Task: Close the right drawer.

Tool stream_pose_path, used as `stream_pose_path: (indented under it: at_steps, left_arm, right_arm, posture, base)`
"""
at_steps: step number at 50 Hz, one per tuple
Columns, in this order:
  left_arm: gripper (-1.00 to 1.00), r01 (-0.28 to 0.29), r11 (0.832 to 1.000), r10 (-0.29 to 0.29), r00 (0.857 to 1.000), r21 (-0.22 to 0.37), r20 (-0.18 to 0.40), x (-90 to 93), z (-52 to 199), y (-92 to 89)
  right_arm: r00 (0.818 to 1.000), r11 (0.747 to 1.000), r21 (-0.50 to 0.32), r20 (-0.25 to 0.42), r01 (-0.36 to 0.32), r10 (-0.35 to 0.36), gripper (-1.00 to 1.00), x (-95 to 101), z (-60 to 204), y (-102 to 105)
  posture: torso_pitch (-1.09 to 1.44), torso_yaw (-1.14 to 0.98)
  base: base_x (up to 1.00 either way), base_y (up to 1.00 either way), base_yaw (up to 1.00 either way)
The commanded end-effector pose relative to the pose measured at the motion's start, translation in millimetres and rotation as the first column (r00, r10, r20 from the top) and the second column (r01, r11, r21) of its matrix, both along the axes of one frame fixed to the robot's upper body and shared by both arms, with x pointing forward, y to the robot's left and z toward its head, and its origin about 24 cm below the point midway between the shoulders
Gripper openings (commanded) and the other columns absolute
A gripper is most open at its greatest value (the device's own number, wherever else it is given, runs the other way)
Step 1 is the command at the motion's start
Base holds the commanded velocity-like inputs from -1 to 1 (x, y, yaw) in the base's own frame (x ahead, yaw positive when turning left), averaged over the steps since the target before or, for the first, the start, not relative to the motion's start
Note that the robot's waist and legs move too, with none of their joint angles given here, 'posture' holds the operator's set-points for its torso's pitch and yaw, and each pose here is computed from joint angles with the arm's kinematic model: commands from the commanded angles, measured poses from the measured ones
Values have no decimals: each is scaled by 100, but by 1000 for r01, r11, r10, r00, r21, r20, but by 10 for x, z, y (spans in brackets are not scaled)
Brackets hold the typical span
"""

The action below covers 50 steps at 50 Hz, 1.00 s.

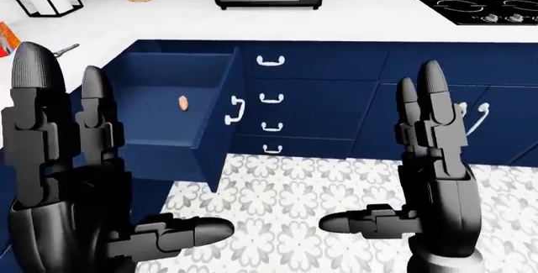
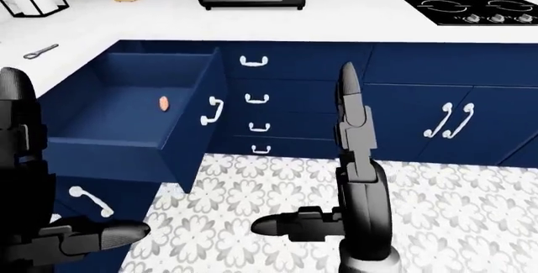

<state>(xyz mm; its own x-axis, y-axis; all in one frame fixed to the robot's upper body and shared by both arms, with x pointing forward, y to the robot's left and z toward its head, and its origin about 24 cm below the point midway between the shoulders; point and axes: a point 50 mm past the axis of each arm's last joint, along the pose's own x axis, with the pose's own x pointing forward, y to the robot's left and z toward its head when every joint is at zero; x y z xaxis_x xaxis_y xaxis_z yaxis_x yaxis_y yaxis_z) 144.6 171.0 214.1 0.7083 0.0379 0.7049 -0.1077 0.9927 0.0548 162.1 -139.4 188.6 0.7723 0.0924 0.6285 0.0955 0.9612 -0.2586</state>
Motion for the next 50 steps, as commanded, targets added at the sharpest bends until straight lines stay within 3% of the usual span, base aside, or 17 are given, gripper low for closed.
stream_pose_path:
  at_steps: [1,50]
  left_arm:
    - [100,0,1000,-1,997,11,79,-79,103,-1]
    - [100,3,1000,-4,997,12,75,-84,91,-9]
  right_arm:
    - [995,1000,6,93,-19,18,100,-87,134,23]
    - [996,1000,0,89,-24,23,100,-83,139,36]
  posture:
    - [0,0]
    - [0,0]
  base:
    - [0,35,0]
    - [0,35,0]
